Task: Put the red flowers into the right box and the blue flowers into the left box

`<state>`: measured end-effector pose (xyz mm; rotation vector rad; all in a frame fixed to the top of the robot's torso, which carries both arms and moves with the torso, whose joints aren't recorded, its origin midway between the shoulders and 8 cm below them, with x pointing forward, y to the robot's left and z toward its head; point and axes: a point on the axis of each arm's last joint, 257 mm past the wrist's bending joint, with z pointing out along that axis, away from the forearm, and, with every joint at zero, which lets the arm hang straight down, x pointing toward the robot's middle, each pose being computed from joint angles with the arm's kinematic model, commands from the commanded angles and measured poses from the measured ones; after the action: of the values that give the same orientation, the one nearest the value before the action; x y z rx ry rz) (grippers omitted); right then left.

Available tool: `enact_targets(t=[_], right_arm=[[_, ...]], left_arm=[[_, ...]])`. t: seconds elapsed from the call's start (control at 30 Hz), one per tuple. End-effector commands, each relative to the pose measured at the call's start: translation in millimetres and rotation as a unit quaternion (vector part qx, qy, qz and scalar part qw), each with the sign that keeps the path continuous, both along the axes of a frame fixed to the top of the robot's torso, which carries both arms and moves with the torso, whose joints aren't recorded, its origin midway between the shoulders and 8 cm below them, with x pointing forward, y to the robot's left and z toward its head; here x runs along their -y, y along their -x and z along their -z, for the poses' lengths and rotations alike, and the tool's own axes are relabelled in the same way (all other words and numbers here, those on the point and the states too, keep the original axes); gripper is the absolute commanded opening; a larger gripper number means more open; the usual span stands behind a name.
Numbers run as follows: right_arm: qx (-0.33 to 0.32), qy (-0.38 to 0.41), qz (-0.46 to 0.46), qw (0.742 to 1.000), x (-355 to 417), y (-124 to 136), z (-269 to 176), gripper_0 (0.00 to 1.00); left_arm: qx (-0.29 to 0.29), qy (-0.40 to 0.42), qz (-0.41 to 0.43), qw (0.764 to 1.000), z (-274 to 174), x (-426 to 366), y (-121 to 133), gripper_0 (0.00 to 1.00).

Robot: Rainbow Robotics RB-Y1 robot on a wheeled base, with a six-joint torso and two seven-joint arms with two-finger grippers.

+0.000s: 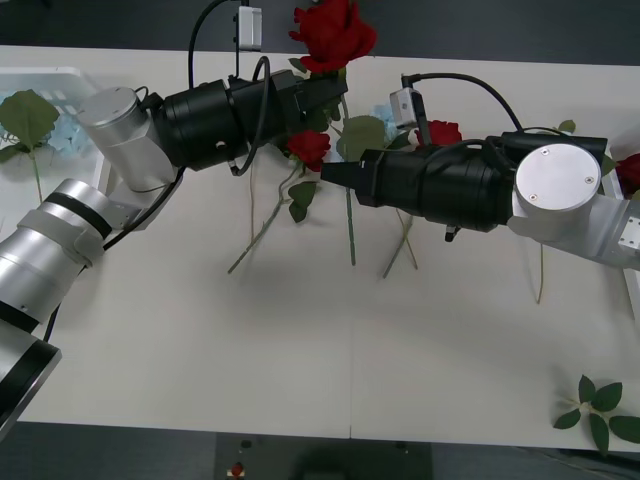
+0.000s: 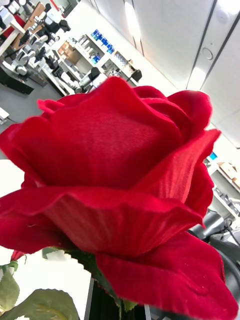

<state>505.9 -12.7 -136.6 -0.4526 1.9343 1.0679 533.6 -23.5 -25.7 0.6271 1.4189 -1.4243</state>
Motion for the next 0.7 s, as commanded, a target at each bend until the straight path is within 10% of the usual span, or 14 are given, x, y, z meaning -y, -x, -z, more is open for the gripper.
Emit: enact_targets(t=[0.03,0.13,0.7], right_arm=[[0.027,0.001,-0.012,1.000,-18.0,-9.2,-20.9,0.75],[0.026,0.004,-0.010,1.000,-20.4,-14.2,-18.8,0.01],[0.008,0.009,-0.016,1.000,-16.6,-12.5,-14.3,0.00]], left_arm=[[0.021,0.011,-0.005,1.000,-12.9,6.9,0.1,0.00],[0.021,0.013,-0.005,1.000,-13.1,8.7,0.6,0.00],[0.017,0.015,-0.006,1.000,-10.6,9.2,0.7,0.00]])
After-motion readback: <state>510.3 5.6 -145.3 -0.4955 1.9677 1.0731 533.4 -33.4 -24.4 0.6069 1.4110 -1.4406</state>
